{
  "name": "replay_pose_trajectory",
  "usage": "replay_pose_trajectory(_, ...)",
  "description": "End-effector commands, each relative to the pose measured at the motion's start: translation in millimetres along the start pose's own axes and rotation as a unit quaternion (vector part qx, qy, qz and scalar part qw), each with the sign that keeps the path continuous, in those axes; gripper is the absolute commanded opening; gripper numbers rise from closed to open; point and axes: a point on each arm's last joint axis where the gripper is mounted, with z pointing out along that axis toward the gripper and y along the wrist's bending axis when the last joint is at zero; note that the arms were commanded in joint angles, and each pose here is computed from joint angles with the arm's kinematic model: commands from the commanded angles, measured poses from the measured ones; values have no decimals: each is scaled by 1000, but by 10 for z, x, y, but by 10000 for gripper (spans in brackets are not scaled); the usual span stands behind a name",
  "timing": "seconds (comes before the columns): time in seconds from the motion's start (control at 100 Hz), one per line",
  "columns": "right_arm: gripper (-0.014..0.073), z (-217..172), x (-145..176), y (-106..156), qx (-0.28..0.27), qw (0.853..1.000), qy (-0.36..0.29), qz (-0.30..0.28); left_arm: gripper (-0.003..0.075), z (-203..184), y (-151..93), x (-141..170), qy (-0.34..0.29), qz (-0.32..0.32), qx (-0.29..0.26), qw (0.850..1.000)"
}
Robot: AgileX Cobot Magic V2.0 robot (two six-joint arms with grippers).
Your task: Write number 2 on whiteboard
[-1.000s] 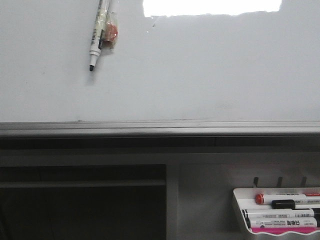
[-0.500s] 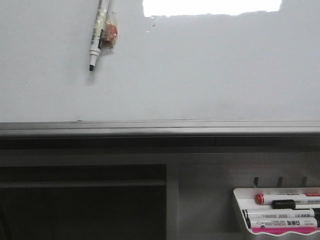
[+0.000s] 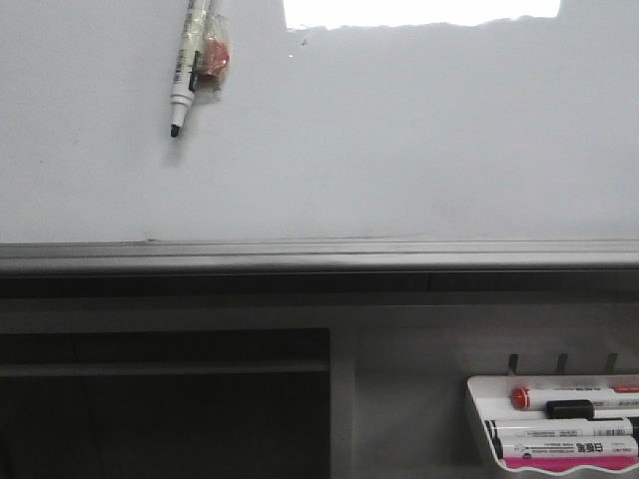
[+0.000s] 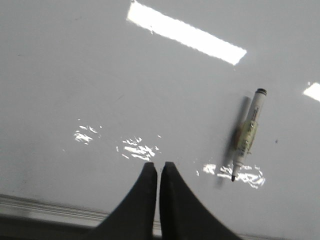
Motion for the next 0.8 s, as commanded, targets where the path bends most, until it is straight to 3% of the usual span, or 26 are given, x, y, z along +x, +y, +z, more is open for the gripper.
replay_pose_trajectory(0.0, -47, 77, -275, 80, 6, 999, -3, -33, -20, 56, -108, -232, 4, 43, 7, 999)
replay_pose_trajectory(0.14, -40, 242, -443, 179, -11, 998, 40, -55, -19, 206, -189, -409, 33, 63, 10, 997)
replay_pose_trajectory(0.23, 54, 347, -502, 237, -25, 995, 64, -70, 16, 330, -228, -478, 48, 63, 19, 997)
replay_pose_trajectory(0.33, 275, 443, -538, 295, -39, 993, 83, -76, 169, 475, -300, -507, 78, 76, 54, 993)
replay_pose_trajectory(0.37, 379, 483, -539, 316, -44, 992, 92, -77, 271, 555, -331, -516, 90, 76, 72, 990)
replay_pose_trajectory(0.43, 436, 514, -544, 336, -49, 991, 96, -78, 370, 651, -364, -525, 99, 72, 93, 988)
replay_pose_trajectory(0.5, 432, 545, -547, 351, -52, 991, 98, -78, 421, 779, -389, -533, 107, 63, 114, 986)
replay_pose_trajectory(0.79, 413, 547, -558, 352, -51, 991, 91, -78, 421, 1344, -445, -469, 165, 43, 197, 966)
